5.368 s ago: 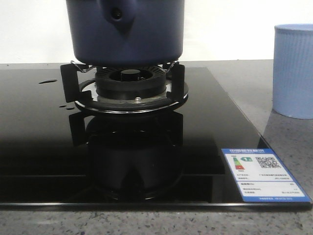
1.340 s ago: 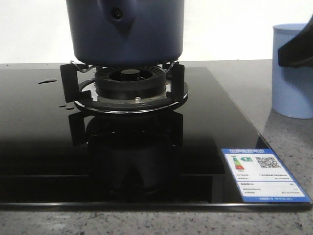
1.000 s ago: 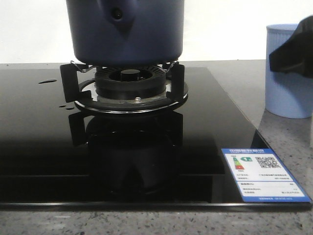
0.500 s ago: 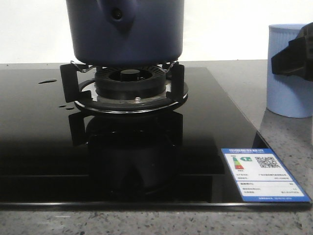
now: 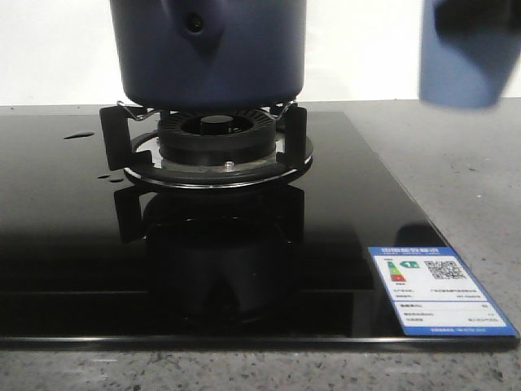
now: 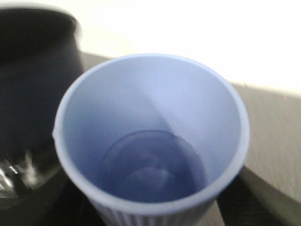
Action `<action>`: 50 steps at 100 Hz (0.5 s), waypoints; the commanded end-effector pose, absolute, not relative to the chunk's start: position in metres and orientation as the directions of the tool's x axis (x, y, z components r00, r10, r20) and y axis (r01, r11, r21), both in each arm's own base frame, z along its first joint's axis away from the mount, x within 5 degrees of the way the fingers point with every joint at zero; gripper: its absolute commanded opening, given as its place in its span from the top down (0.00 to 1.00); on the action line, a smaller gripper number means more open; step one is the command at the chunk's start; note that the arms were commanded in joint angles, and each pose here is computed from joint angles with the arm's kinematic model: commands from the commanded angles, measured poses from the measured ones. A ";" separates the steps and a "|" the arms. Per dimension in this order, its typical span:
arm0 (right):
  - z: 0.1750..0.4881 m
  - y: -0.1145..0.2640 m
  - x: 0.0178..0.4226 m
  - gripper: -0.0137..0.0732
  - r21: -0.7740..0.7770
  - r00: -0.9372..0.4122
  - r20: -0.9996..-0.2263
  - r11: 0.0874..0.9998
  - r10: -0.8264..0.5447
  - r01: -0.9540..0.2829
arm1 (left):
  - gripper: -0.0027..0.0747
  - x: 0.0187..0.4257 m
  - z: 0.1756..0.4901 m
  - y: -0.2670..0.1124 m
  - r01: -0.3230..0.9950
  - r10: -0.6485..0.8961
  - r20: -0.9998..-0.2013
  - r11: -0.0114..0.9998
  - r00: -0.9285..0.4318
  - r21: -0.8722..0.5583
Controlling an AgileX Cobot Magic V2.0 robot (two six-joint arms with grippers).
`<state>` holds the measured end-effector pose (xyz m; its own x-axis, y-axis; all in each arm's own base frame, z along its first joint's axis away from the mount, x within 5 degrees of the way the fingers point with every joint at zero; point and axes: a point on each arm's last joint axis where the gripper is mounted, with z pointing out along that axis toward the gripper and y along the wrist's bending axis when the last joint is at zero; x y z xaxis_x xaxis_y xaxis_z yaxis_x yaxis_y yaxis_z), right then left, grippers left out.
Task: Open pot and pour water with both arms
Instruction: 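Lift the light blue cup off the counter with the right gripper, then carry the cup with the right gripper over the open pot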
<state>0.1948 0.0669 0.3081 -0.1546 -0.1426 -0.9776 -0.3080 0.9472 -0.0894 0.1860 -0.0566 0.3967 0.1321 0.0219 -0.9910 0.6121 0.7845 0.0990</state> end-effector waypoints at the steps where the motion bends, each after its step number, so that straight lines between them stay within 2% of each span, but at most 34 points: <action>1: 0.356 0.069 0.197 0.61 -0.154 -0.001 -0.987 0.938 -0.162 -0.310 | 0.72 0.178 0.417 -0.058 0.635 -0.102 -0.978 0.772 0.180 0.036; 21: 0.407 0.083 0.216 0.61 -0.159 0.010 -0.986 0.910 -0.168 -0.383 | 0.72 0.178 0.417 -0.058 0.635 -0.102 -0.978 0.772 0.180 0.036; 35: 0.426 0.095 0.234 0.61 -0.188 -0.016 -0.976 0.881 -0.216 -0.433 | 0.72 0.178 0.417 -0.058 0.635 -0.102 -0.978 0.772 0.180 0.036; 50: 0.431 0.110 0.253 0.61 -0.262 -0.028 -0.948 0.827 -0.318 -0.498 | 0.72 0.178 0.417 -0.058 0.635 -0.102 -0.978 0.772 0.180 0.036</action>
<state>0.2493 0.1074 0.4030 -0.1407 -0.3075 -0.9411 -0.5182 0.8328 -0.1947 0.1860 -0.0566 0.3967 0.1321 0.0219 -0.9910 0.6121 0.7845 0.0990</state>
